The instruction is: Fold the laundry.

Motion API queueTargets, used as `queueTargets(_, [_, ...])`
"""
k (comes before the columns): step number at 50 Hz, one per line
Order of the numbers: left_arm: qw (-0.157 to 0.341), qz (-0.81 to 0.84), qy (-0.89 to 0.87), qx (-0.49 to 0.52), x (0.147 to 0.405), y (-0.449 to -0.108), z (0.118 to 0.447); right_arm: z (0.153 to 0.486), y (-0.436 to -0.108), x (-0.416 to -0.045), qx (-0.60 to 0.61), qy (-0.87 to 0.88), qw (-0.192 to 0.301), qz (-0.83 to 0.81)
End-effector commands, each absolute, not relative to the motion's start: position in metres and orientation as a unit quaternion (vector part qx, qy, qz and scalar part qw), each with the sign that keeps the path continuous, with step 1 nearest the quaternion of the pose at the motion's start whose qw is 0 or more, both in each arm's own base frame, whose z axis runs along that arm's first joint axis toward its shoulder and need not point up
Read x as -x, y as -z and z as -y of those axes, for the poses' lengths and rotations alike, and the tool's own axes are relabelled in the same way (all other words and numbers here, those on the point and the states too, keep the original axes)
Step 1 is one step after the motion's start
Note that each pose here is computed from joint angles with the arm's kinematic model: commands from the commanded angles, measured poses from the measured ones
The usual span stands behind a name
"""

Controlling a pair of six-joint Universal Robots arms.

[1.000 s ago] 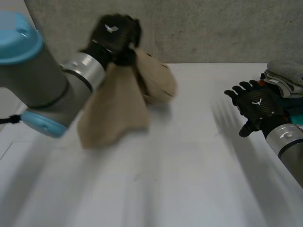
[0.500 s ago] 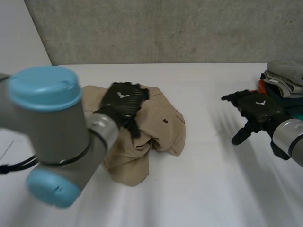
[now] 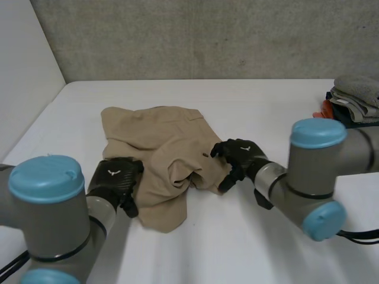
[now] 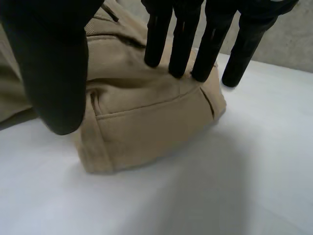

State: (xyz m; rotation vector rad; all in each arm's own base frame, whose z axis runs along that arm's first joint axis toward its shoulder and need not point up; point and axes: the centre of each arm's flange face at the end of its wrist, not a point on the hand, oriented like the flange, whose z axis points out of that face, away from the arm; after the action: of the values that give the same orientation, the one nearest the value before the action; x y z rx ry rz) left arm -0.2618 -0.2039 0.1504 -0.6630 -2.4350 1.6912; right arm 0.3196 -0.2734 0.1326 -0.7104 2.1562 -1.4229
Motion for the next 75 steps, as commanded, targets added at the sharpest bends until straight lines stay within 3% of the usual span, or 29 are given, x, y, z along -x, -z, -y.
queueTargets(1, [0.098, 0.798, -0.550, 0.226, 0.281, -0.145, 0.217, 0.273, -0.129, -0.338, 0.264, 0.543, 0.228, -0.764])
queueTargets(5, [0.105, 0.777, -0.581, 0.218, 0.284, -0.168, 0.224, 0.283, -0.160, -0.335, 0.252, 0.595, 0.218, -0.732])
queueTargets(6, [0.107, 0.766, -0.596, 0.215, 0.285, -0.181, 0.225, 0.283, -0.184, -0.335, 0.250, 0.621, 0.219, -0.710])
queueTargets(11, [0.132, 0.672, -0.706, 0.178, 0.278, -0.279, 0.223, 0.272, -0.279, -0.323, 0.275, 0.712, 0.192, -0.617])
queueTargets(17, [0.135, 0.591, -0.784, 0.134, 0.253, -0.370, 0.213, 0.269, -0.376, -0.283, 0.304, 0.791, 0.091, -0.524])
queueTargets(19, [0.141, 0.569, -0.800, 0.128, 0.247, -0.401, 0.199, 0.265, -0.398, -0.277, 0.297, 0.805, 0.083, -0.507])
queueTargets(21, [0.146, 0.558, -0.808, 0.124, 0.244, -0.417, 0.193, 0.259, -0.427, -0.270, 0.286, 0.824, 0.076, -0.484])
queueTargets(26, [0.151, 0.539, -0.820, 0.117, 0.239, -0.445, 0.188, 0.254, -0.458, -0.266, 0.272, 0.848, 0.072, -0.450])
queueTargets(29, [0.155, 0.546, -0.814, 0.124, 0.244, -0.440, 0.196, 0.265, -0.448, -0.270, 0.275, 0.838, 0.073, -0.466])
queueTargets(31, [0.153, 0.576, -0.791, 0.136, 0.256, -0.417, 0.216, 0.273, -0.437, -0.274, 0.279, 0.828, 0.074, -0.480])
queueTargets(37, [0.127, 0.650, -0.734, 0.150, 0.271, -0.347, 0.271, 0.318, -0.361, -0.294, 0.288, 0.773, 0.071, -0.561])
queueTargets(38, [0.113, 0.668, -0.721, 0.145, 0.270, -0.324, 0.296, 0.324, -0.349, -0.296, 0.290, 0.764, 0.070, -0.572])
queueTargets(43, [0.099, 0.683, -0.709, 0.142, 0.275, -0.268, 0.355, 0.363, -0.285, -0.310, 0.283, 0.740, 0.049, -0.608])
queueTargets(48, [0.112, 0.630, -0.755, 0.140, 0.286, -0.252, 0.405, 0.397, -0.239, -0.330, 0.244, 0.765, 0.022, -0.596])
queueTargets(53, [0.118, 0.570, -0.803, 0.130, 0.284, -0.267, 0.431, 0.412, -0.236, -0.339, 0.215, 0.800, 0.012, -0.560])
queueTargets(59, [0.112, 0.561, -0.811, 0.124, 0.281, -0.293, 0.408, 0.384, -0.284, -0.328, 0.225, 0.806, 0.019, -0.547])
queueTargets(65, [0.090, 0.578, -0.798, 0.145, 0.265, -0.315, 0.342, 0.336, -0.299, -0.313, 0.300, 0.772, 0.037, -0.559])
queueTargets(68, [0.070, 0.604, -0.776, 0.167, 0.256, -0.305, 0.314, 0.307, -0.288, -0.306, 0.359, 0.724, 0.052, -0.586])
queueTargets(75, [0.022, 0.704, -0.656, 0.272, 0.233, -0.237, 0.218, 0.263, -0.239, -0.272, 0.425, 0.576, 0.073, -0.695])
